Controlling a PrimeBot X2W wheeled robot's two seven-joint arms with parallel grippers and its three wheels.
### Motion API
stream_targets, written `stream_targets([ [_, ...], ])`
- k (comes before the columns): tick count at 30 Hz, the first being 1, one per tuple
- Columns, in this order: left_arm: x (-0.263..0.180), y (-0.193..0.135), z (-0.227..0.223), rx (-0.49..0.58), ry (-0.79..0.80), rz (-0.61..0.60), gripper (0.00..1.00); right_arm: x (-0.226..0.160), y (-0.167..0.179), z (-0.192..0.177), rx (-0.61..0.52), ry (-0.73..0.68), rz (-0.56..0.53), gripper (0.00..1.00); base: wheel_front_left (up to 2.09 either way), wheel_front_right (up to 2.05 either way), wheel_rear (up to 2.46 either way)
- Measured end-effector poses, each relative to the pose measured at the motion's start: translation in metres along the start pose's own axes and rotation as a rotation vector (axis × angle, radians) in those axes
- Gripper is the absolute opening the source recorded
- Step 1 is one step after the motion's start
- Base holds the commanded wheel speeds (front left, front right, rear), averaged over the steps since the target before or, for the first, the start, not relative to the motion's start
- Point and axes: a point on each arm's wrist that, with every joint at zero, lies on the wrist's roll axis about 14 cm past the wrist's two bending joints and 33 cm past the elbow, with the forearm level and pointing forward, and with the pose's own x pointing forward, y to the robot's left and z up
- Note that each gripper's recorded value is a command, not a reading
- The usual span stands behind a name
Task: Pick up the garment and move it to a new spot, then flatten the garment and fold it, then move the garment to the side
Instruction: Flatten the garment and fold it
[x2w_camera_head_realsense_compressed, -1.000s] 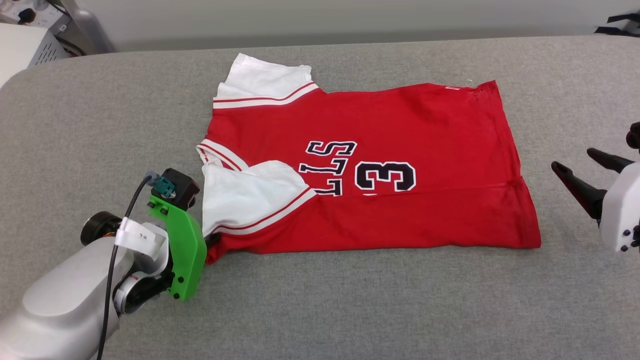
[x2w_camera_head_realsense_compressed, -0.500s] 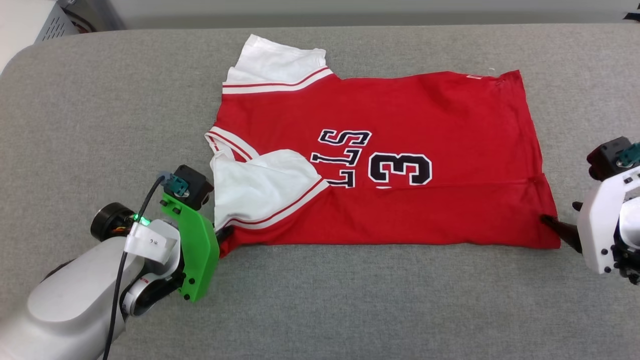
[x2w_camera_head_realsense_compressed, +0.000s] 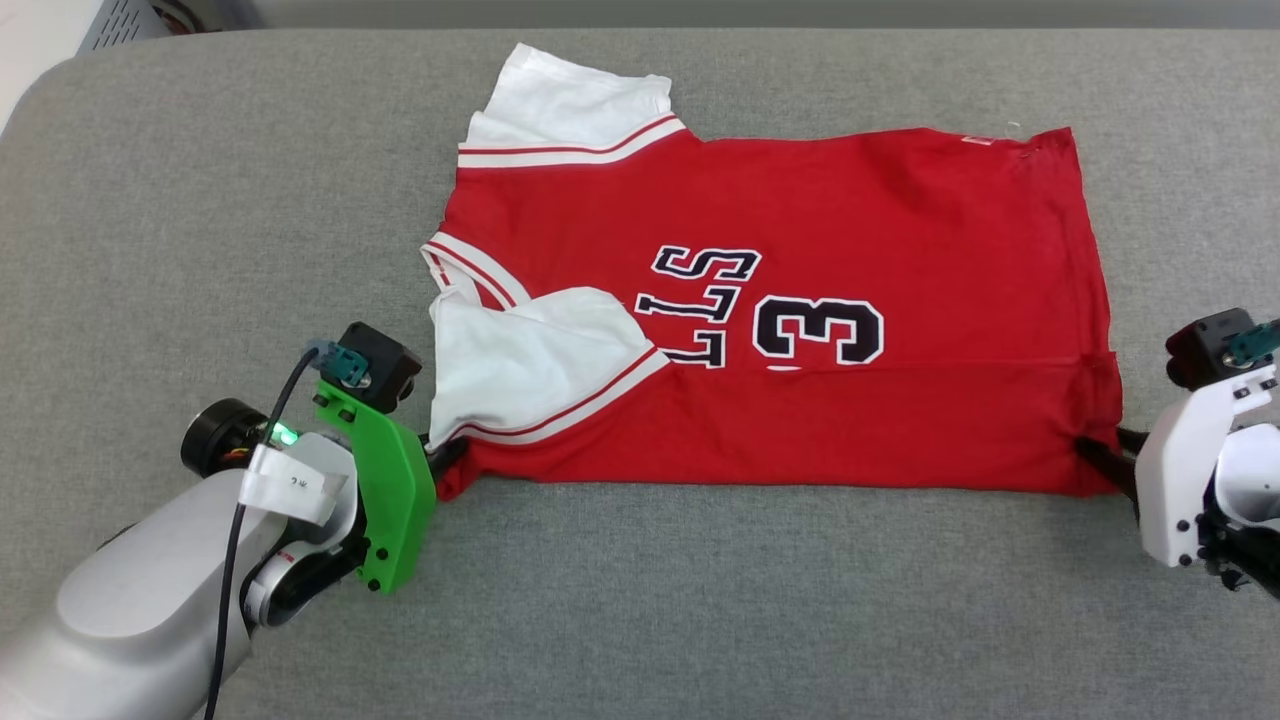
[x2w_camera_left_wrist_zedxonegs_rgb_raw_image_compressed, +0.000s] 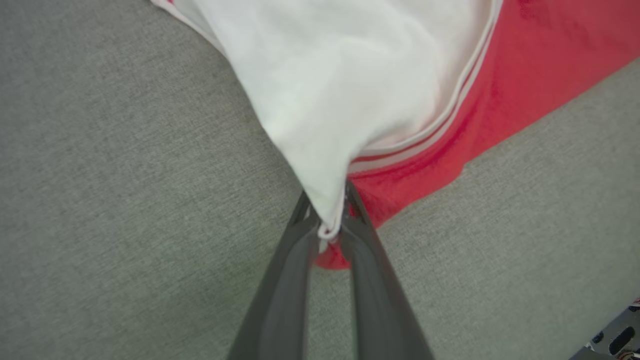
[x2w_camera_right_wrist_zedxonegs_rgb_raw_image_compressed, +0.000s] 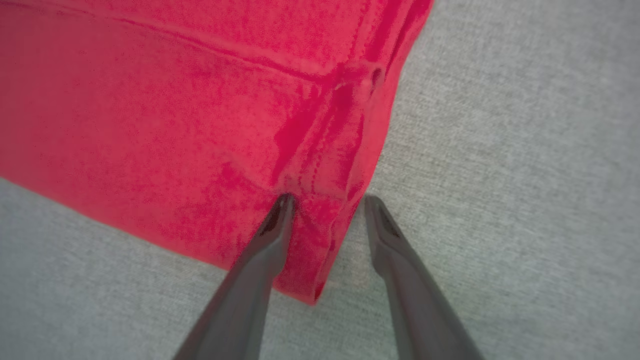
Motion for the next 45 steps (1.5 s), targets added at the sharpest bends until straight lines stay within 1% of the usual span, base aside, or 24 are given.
stream_targets([
  [7,-0.012,0.001,0.008,-0.014,-0.049,0.012,0.0,-0.018,0.009,0.017,-0.012,-0.116,0.015,0.0,0.0,0.0,0.0],
  [13,-0.029,-0.006,0.008,-0.018,-0.071,0.004,0.0,-0.046,0.009,0.031,-0.038,-0.218,0.01,0.0,0.0,0.0,0.0],
  [21,-0.051,-0.025,-0.01,-0.017,-0.06,-0.018,0.0,-0.074,0.014,0.017,-0.029,-0.258,0.019,0.0,0.0,0.0,0.0],
  [26,-0.056,-0.039,-0.033,-0.043,-0.017,-0.042,0.0,-0.082,0.016,-0.004,0.003,-0.24,0.023,0.0,0.0,0.0,0.0],
  [31,-0.054,-0.043,-0.048,-0.066,0.019,-0.045,0.0,-0.081,0.013,-0.026,0.04,-0.189,0.013,0.0,0.0,0.0,0.0],
  [37,-0.041,-0.042,-0.063,-0.121,0.06,-0.044,0.0,-0.067,0.014,-0.039,0.11,-0.15,0.014,0.0,0.0,0.0,0.0],
  [38,-0.033,-0.039,-0.07,-0.144,0.078,-0.033,0.0,-0.057,0.016,-0.05,0.14,-0.117,0.012,0.0,0.0,0.0,0.0],
  [39,-0.027,-0.036,-0.074,-0.161,0.077,-0.027,0.05,-0.05,0.016,-0.057,0.152,-0.106,0.006,0.0,0.0,0.0,0.0],
  [40,-0.027,-0.035,-0.075,-0.165,0.078,-0.021,0.73,-0.049,0.015,-0.057,0.15,-0.11,0.0,0.43,0.0,0.0,0.0],
  [41,-0.026,-0.034,-0.076,-0.165,0.074,-0.015,1.0,-0.048,0.015,-0.057,0.149,-0.12,-0.005,1.0,0.0,0.0,0.0],
  [45,-0.029,-0.029,-0.068,-0.158,0.024,0.007,1.0,-0.052,0.011,-0.042,0.147,-0.22,-0.033,1.0,0.0,0.0,0.0],
])
